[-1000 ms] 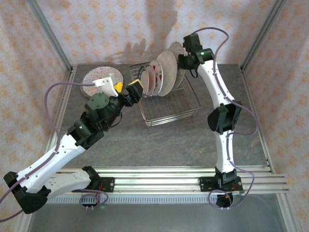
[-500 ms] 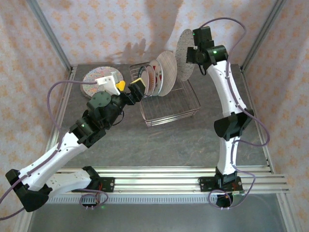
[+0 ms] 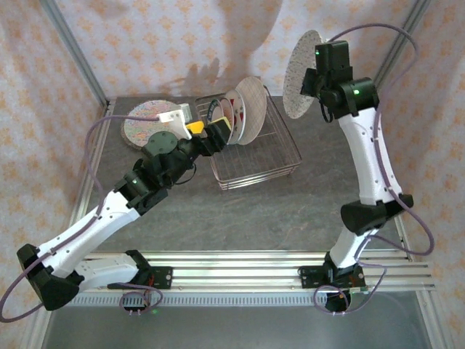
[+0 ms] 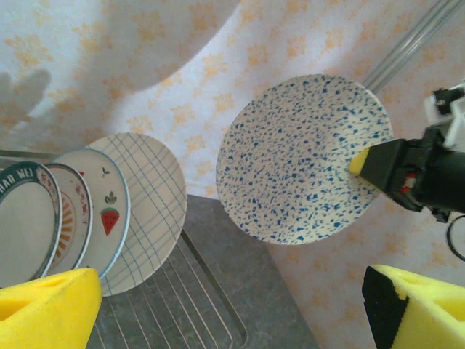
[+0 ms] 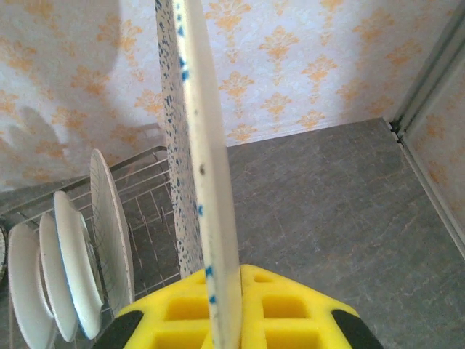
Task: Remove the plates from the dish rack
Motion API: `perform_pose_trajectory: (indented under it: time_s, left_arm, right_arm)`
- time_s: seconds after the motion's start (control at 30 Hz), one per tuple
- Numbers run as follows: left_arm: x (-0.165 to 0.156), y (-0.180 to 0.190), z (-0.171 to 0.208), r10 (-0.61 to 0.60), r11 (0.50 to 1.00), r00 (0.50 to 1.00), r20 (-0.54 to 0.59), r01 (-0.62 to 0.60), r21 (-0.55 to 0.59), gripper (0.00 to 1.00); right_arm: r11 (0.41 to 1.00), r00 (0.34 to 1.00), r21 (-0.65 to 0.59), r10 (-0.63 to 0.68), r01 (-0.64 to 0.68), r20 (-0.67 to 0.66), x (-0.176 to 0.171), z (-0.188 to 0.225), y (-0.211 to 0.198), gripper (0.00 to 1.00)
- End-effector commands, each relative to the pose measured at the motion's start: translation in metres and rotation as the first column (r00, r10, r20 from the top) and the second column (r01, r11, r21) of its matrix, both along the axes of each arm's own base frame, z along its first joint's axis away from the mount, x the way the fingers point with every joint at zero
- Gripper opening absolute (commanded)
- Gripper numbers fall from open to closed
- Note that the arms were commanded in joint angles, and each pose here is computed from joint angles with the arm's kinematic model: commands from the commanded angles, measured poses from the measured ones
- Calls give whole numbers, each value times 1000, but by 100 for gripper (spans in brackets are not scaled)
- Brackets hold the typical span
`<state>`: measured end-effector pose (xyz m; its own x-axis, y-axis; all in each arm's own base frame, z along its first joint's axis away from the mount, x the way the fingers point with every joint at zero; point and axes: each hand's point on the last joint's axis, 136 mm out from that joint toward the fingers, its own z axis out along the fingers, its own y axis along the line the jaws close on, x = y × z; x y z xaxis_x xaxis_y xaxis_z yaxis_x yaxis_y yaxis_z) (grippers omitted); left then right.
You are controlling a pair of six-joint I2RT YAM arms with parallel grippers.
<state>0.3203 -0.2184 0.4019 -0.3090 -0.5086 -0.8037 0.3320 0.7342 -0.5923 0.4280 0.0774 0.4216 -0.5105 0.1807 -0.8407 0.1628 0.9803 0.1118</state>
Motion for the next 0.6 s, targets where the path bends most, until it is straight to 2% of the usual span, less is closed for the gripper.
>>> perform_pose_trajectory:
  time_s: [0.0,0.13,0.23,0.4,0.57]
  left_arm:
    - [-6,-17,25,-79,993,996,34,82,-86,92]
    - [-3,-33,17,-139,985,990,-9,138,-107,92]
    - [3,-37,5,-145,981,986,-83,133,-139,95]
    - [18,-50,-14,-221,946,954,-204,159,-283,96]
    - [28,-79,-31,-342,886,890,-301,199,-419,96]
  right_arm:
    - [993,991,78,-91,83,100,-26,33,-18,0]
    - [983,987,143,-127,113,95,-50,36,-25,0]
    - [968,983,212,-160,138,93,-67,38,-30,0]
    - [927,976,335,-204,168,76,-94,41,-33,0]
    - [871,973,455,-228,187,36,-116,41,-32,0]
